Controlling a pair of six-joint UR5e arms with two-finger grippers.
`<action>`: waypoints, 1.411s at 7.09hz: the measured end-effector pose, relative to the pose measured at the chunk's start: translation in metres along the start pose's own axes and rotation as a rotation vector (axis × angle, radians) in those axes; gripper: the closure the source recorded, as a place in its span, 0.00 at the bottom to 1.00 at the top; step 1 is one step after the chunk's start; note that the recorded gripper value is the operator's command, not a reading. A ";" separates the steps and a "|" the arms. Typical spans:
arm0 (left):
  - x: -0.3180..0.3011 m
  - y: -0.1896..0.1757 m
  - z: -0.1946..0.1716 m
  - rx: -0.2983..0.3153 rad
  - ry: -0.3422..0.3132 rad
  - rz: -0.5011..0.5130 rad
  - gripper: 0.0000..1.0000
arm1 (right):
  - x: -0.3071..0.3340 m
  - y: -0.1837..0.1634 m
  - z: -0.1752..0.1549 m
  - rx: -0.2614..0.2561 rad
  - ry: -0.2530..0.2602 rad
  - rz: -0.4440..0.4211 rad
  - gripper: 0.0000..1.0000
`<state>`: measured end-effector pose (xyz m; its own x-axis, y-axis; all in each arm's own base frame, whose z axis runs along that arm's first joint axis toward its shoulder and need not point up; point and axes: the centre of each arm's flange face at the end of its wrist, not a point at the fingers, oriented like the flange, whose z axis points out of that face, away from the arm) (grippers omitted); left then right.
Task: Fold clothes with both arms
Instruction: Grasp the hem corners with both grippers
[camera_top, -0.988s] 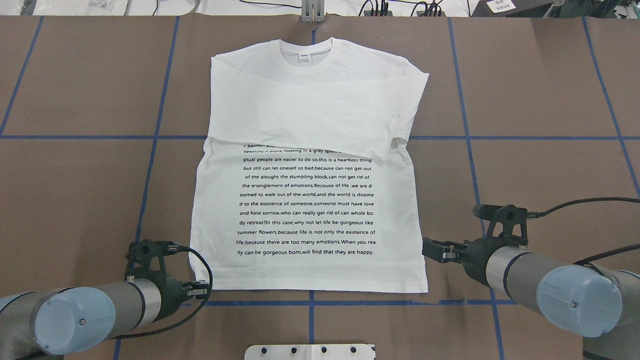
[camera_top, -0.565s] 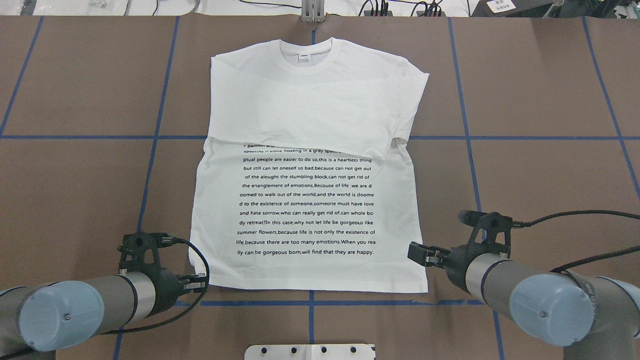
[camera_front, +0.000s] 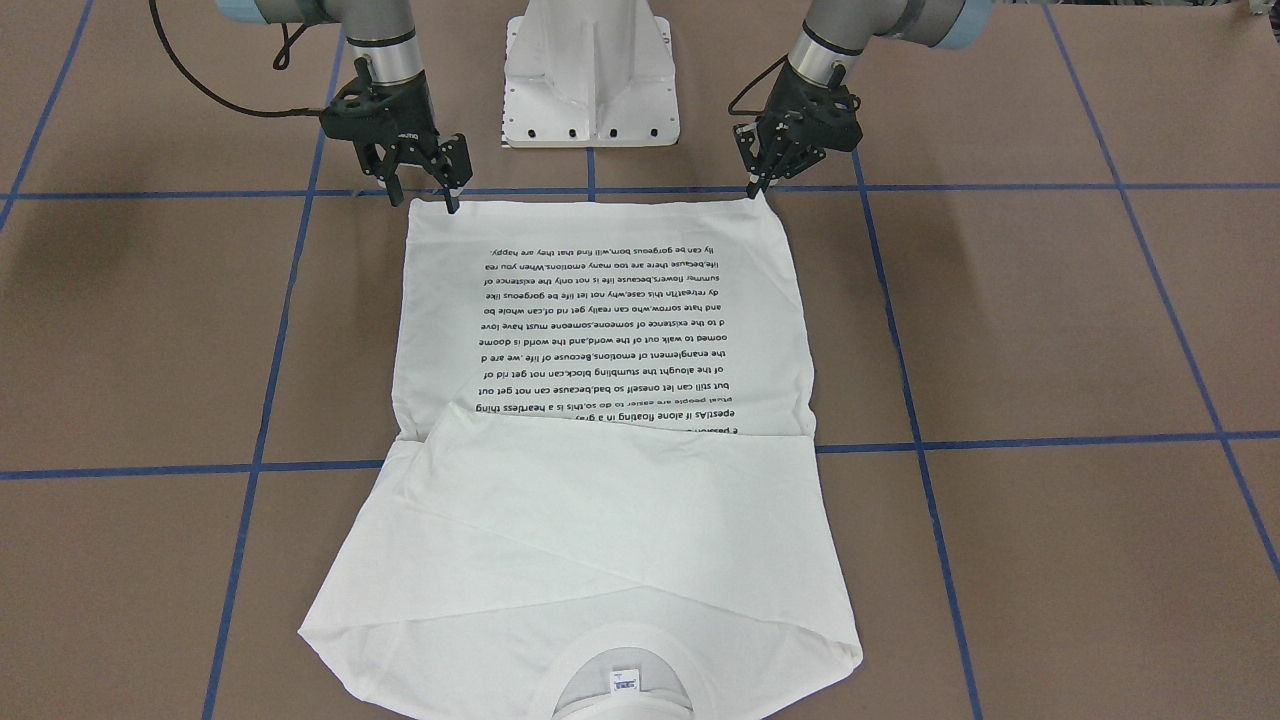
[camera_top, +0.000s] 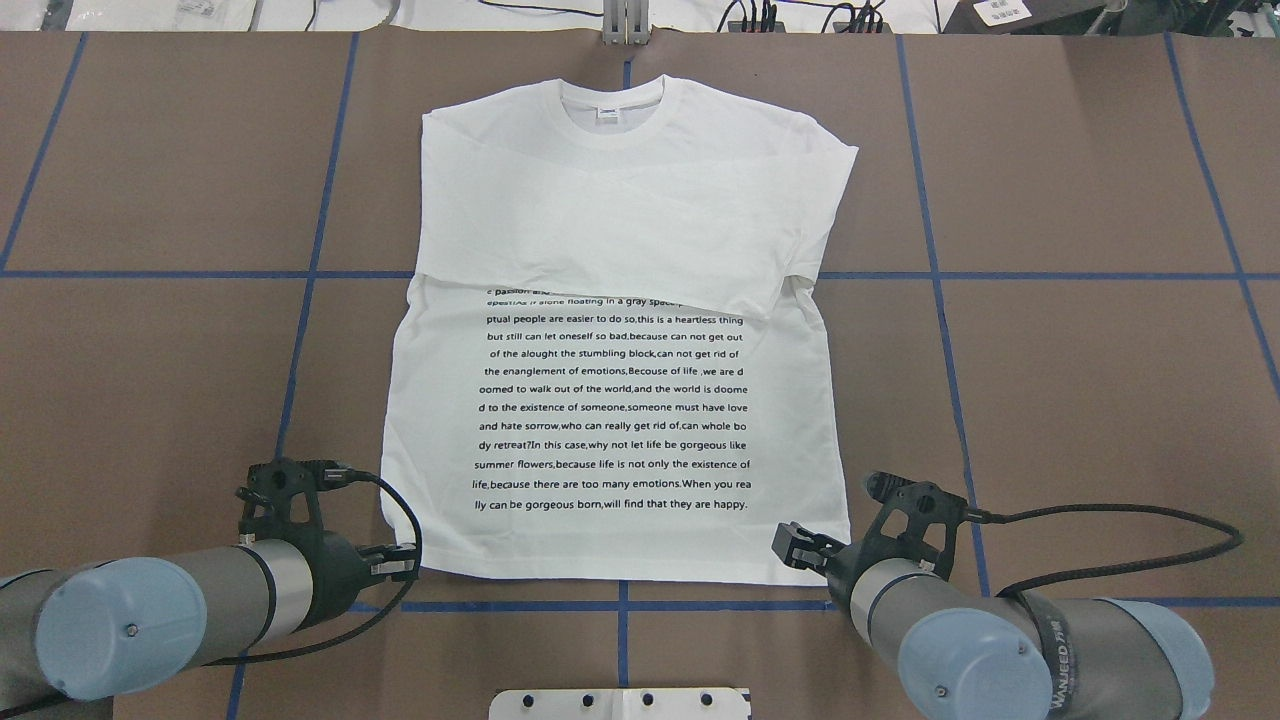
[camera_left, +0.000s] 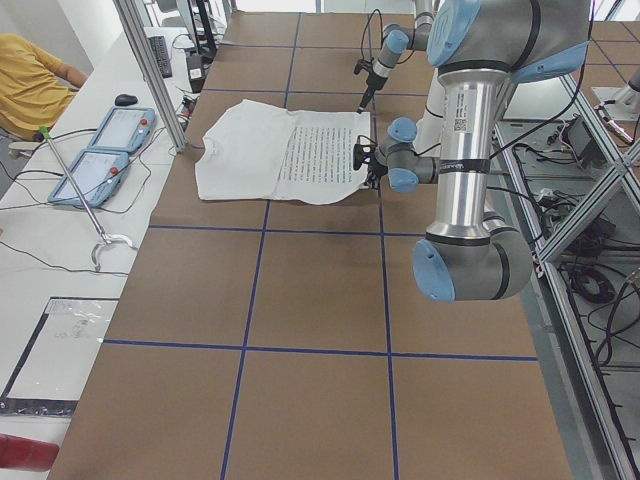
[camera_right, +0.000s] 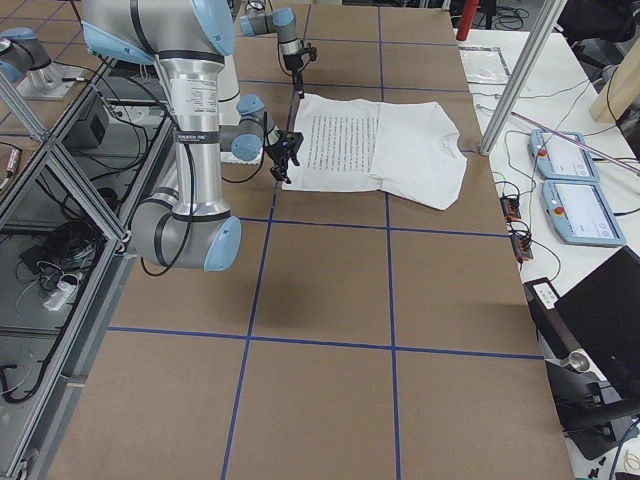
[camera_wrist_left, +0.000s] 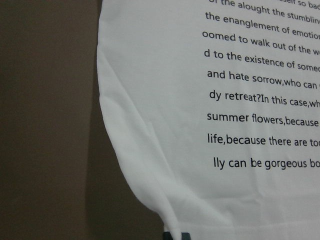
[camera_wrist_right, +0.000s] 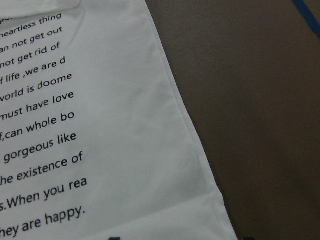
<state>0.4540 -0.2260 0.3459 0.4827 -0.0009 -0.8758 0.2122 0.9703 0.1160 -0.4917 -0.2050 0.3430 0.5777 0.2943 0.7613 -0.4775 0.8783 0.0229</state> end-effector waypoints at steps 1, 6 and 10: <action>0.000 0.000 0.000 -0.001 0.001 -0.001 1.00 | -0.005 0.006 0.006 0.007 0.002 0.007 0.26; 0.001 0.000 -0.001 -0.003 0.006 -0.001 1.00 | 0.004 0.005 0.014 0.040 0.056 -0.010 0.23; 0.002 0.000 -0.001 -0.002 0.008 -0.001 1.00 | 0.010 0.012 0.017 0.047 0.065 -0.024 0.47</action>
<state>0.4539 -0.2255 0.3437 0.4753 -0.0002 -0.8798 0.2107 0.9709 0.1136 -0.5029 -0.1981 0.3623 0.6306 0.2986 0.7164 -0.4930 0.8670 0.0725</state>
